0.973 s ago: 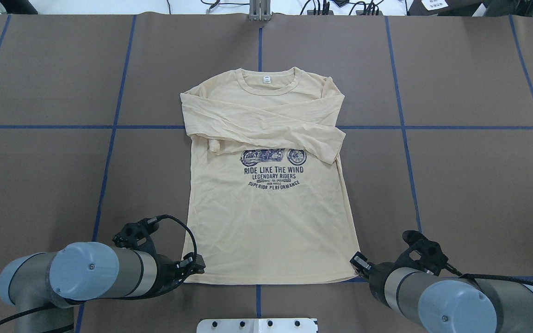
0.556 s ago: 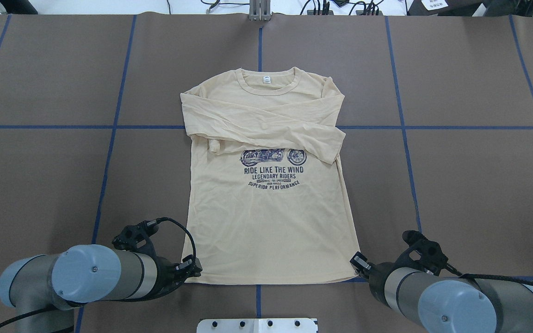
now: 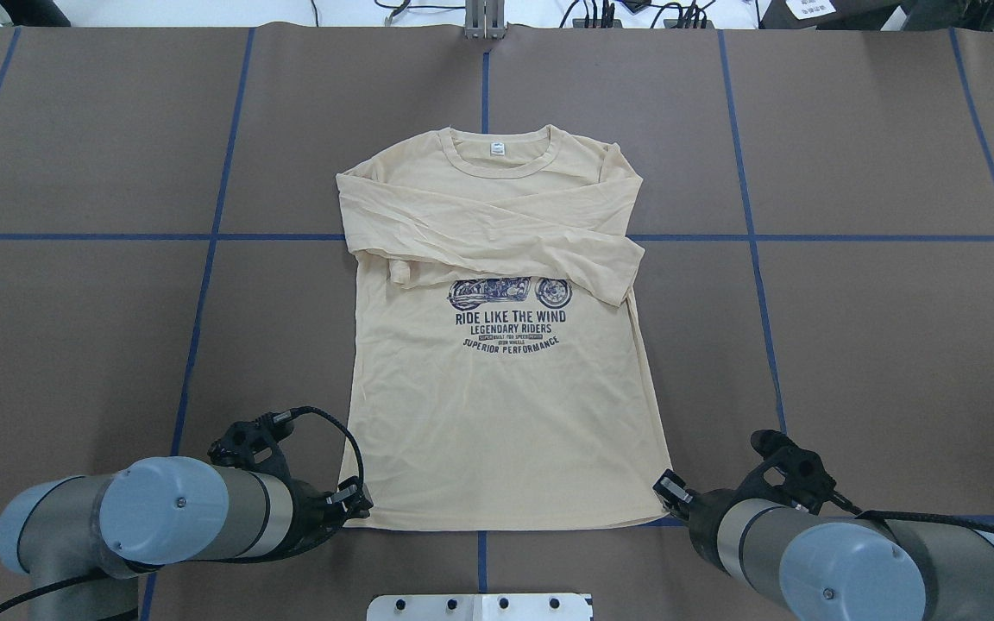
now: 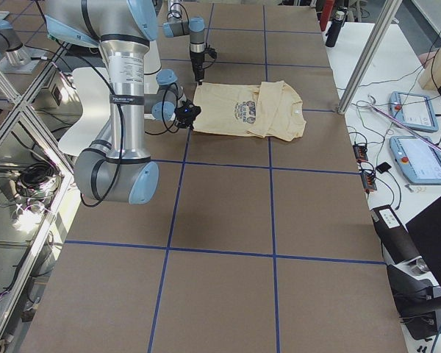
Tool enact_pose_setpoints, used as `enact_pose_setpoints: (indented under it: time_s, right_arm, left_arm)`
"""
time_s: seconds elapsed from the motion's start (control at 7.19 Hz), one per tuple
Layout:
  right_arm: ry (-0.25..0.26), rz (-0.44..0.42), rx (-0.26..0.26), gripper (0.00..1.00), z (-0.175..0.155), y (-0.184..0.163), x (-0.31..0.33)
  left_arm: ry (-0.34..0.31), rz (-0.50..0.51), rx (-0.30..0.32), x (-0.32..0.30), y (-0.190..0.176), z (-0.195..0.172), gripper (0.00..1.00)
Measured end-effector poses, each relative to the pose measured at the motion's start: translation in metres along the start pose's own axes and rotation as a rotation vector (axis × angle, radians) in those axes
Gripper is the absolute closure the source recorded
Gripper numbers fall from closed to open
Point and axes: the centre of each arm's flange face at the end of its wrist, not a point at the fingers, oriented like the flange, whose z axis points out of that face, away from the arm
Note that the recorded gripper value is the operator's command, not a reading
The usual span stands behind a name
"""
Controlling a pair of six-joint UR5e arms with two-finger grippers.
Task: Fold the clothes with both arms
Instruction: 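Grasp both hem corners nearest the robot with both grippers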
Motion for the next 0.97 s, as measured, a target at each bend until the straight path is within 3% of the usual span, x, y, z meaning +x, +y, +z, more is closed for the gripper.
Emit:
enact_pose_setpoints:
  time_s: [0.28, 0.7, 0.97]
  right_arm:
    - [0.001, 0.0, 0.001, 1.0, 0.0, 0.0, 0.0]
    - [0.001, -0.001, 0.001, 1.0, 0.0, 0.0, 0.001]
    - [-0.004, 0.001, -0.005, 1.0, -0.004, 0.0, -0.001]
  left_arm:
    - [-0.001, -0.001, 0.001, 0.0, -0.001, 0.0, 0.99]
    - [0.0, -0.001, 0.003, -0.003, -0.003, -0.006, 1.0]
    - [-0.003, 0.004, -0.01, -0.007, 0.002, -0.035, 1.0]
